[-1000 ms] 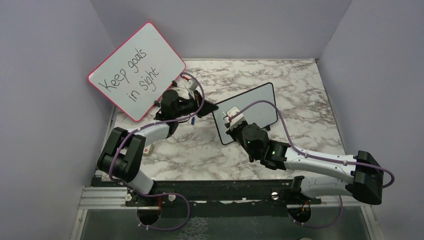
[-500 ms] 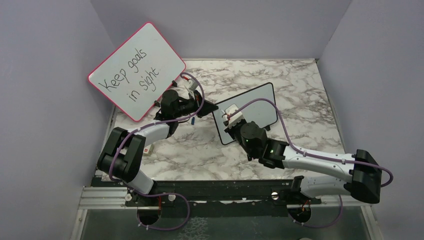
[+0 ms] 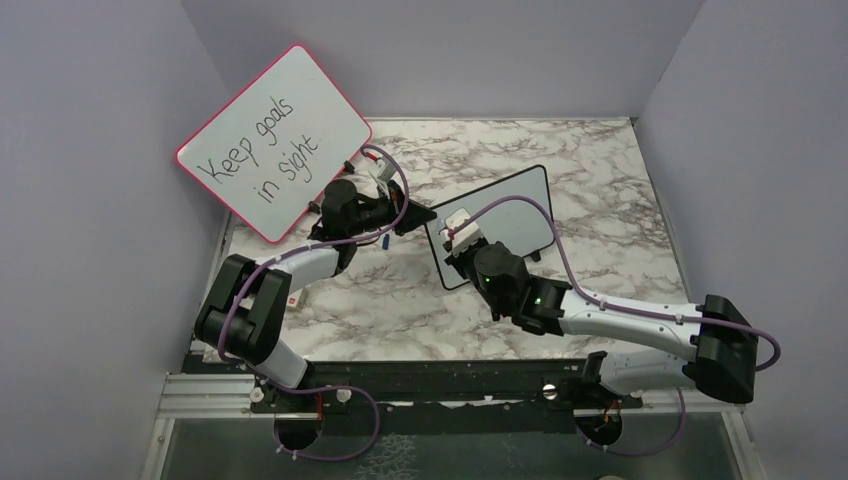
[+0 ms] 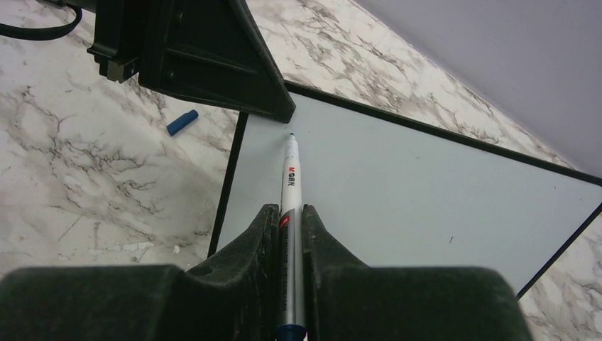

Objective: Write a sentence on the whiteboard

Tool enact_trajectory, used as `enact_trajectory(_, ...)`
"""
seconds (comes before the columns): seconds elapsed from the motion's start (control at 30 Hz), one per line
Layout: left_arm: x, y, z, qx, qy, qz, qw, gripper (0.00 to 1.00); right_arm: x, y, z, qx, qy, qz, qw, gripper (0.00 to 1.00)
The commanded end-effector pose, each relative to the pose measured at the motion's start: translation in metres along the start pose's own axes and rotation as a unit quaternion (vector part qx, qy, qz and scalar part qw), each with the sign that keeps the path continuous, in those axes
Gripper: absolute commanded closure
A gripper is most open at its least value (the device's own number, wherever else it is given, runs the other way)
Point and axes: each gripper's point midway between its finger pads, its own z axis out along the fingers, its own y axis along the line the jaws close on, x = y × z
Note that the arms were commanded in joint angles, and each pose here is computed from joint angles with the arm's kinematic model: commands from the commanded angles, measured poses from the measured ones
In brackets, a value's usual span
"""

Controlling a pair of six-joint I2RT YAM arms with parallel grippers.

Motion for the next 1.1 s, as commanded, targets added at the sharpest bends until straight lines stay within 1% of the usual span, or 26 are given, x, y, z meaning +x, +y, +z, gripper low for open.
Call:
enact_trajectory(0.0, 0.003, -0.007, -0.001, 0.013, 0.005, 0.005, 1.000, 1.00, -0.012, -0.005, 0.002, 0.018, -0.007, 0.007, 1.000, 0.99)
enact_trajectory(0.5, 0.004, -0.010, 0.000, 0.019, 0.008, 0.006, 1.000, 1.00, -0.008, -0.002, 0.006, 0.020, 0.002, 0.000, 1.000, 0.99)
enact_trajectory(1.07, 0.003, -0.010, 0.001, 0.020, 0.008, 0.007, 1.000, 1.00, -0.008, 0.012, 0.008, -0.020, 0.000, -0.006, 1.000, 0.99)
